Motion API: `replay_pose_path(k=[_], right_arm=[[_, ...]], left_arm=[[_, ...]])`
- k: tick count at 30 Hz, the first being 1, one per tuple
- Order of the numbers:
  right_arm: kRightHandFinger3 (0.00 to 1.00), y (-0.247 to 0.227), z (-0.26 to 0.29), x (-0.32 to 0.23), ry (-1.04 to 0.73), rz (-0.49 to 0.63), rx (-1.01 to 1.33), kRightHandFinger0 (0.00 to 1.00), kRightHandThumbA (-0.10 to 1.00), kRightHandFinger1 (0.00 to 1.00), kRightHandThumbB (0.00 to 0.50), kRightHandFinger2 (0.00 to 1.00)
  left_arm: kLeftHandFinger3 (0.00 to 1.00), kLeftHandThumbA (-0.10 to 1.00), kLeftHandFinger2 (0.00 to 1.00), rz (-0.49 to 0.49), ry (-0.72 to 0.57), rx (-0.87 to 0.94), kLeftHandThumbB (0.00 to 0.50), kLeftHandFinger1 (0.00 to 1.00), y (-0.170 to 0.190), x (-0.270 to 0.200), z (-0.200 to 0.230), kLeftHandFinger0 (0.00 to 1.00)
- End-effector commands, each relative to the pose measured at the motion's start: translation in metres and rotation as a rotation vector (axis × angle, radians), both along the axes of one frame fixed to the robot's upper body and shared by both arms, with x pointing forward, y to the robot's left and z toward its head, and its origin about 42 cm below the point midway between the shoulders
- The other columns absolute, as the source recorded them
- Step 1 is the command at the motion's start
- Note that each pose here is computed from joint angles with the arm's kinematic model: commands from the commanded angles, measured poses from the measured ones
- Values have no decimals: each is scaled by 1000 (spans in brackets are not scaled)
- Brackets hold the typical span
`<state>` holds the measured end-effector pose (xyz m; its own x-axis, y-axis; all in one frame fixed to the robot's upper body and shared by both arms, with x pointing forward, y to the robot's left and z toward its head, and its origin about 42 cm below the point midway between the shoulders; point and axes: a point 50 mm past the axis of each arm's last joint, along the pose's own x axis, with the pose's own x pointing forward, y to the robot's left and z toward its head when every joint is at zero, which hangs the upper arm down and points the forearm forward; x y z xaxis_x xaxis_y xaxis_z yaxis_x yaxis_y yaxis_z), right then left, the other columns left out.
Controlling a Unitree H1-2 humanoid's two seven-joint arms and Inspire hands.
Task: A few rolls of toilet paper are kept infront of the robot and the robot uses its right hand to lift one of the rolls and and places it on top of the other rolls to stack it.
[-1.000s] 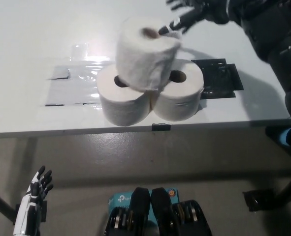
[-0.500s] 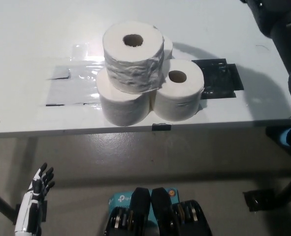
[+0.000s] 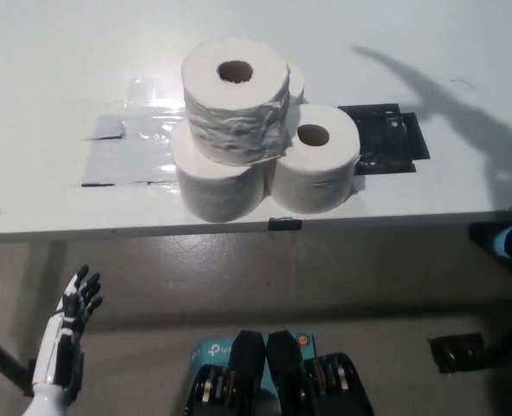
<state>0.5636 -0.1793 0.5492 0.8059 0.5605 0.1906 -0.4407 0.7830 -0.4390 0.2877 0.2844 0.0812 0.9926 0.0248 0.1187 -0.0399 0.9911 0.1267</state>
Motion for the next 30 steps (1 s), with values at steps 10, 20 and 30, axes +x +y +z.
replay_pose_path(k=[10, 20, 30], right_arm=[[1000, -166, 62, -309, -1052, -167, 256, 1000, 1000, 1000, 241, 1000], [1000, -179, -94, -363, -876, -238, 368, 1000, 1000, 1000, 281, 1000], [1000, -130, -220, -397, -500, -263, 522, 1000, 1000, 1000, 329, 1000]], left_arm=[[1000, 1000, 1000, -42, -100, -71, 218, 1000, -15, 46, 32, 1000], [1000, 1000, 1000, -18, -30, -57, 184, 1000, -4, 9, 5, 1000], [1000, 1000, 1000, -3, 62, -62, 200, 1000, 0, -39, -25, 1000]])
